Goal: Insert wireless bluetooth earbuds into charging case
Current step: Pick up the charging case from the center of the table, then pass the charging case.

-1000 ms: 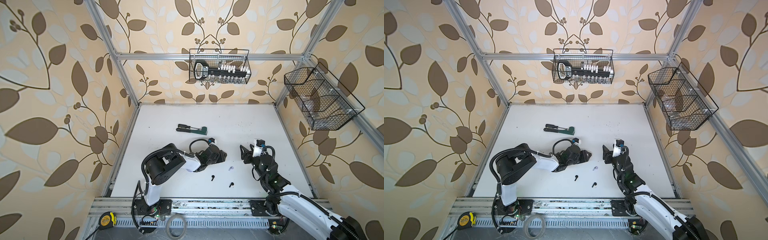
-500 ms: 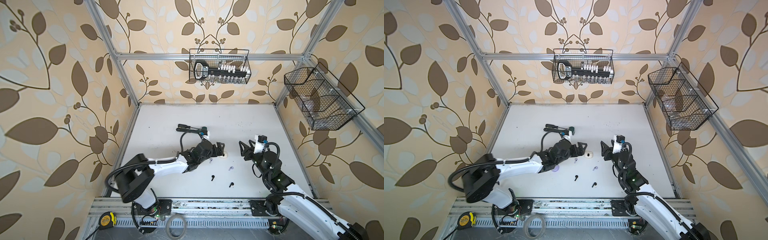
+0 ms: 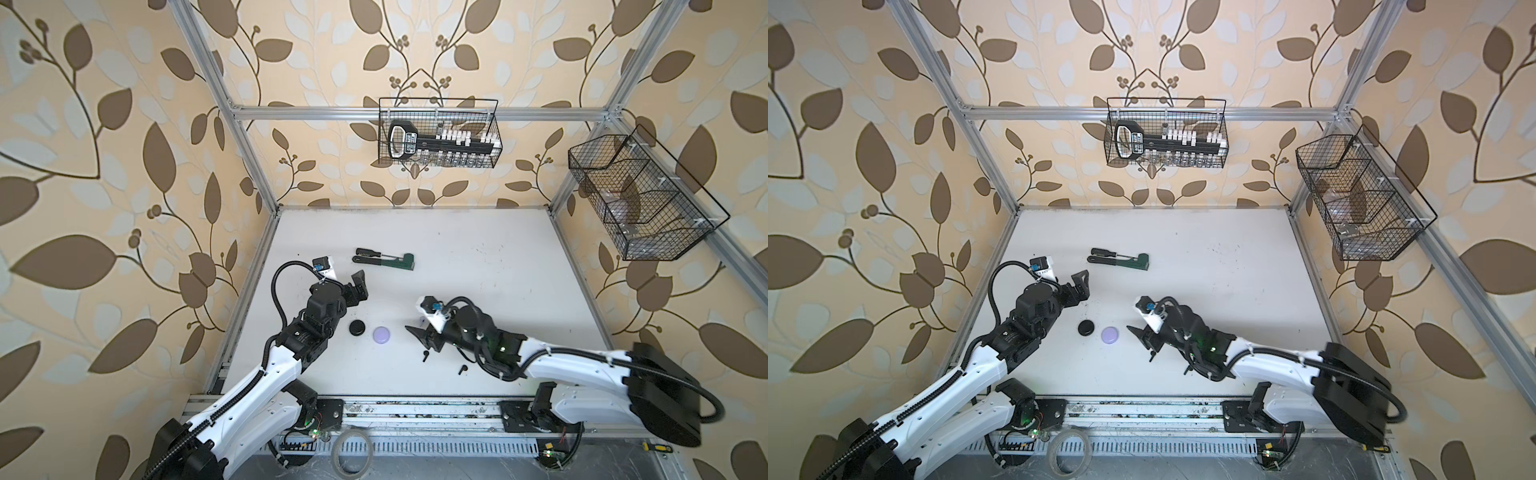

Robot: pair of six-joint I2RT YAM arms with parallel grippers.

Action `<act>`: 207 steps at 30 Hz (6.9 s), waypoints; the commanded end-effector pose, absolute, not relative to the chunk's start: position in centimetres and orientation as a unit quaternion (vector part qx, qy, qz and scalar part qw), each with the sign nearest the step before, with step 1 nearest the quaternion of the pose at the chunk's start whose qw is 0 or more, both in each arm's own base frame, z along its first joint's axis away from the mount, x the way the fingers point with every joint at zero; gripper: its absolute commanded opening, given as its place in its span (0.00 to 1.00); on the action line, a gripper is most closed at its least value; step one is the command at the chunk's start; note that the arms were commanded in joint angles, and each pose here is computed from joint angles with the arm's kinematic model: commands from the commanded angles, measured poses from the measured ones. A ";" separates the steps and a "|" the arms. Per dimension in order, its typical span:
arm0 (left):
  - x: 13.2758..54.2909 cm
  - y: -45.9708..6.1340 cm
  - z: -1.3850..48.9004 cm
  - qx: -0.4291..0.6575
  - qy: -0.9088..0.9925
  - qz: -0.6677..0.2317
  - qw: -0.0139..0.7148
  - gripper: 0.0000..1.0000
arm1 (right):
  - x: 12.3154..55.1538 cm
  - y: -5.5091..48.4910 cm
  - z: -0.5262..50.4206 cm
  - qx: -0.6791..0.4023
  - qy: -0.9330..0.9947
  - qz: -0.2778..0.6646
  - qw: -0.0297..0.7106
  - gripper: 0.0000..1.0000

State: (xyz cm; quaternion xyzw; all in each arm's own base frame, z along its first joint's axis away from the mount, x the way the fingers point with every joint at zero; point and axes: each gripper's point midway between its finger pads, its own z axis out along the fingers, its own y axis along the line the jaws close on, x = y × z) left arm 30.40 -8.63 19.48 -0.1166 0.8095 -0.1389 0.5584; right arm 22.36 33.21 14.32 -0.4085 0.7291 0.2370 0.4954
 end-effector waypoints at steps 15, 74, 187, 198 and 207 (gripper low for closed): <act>32.3 -3.3 17.3 -0.220 0.806 -0.184 0.517 0.99 | 22.2 40.9 4.2 -0.547 0.743 0.212 0.322 0.75; 27.0 -14.8 25.0 0.073 0.705 -0.457 0.538 0.90 | 25.7 29.2 15.7 -0.345 0.746 0.117 0.557 0.35; 13.5 -25.5 21.9 0.500 0.522 -0.454 0.521 0.00 | 15.9 30.7 21.7 -0.456 0.577 0.216 0.642 0.38; 12.8 -26.0 21.3 0.530 0.510 -0.456 0.501 0.00 | 16.0 31.2 22.6 -0.448 0.578 0.254 0.633 0.35; 11.6 -25.7 21.2 0.550 0.474 -0.447 0.523 0.00 | 15.2 32.2 21.9 -0.481 0.572 0.306 0.589 0.28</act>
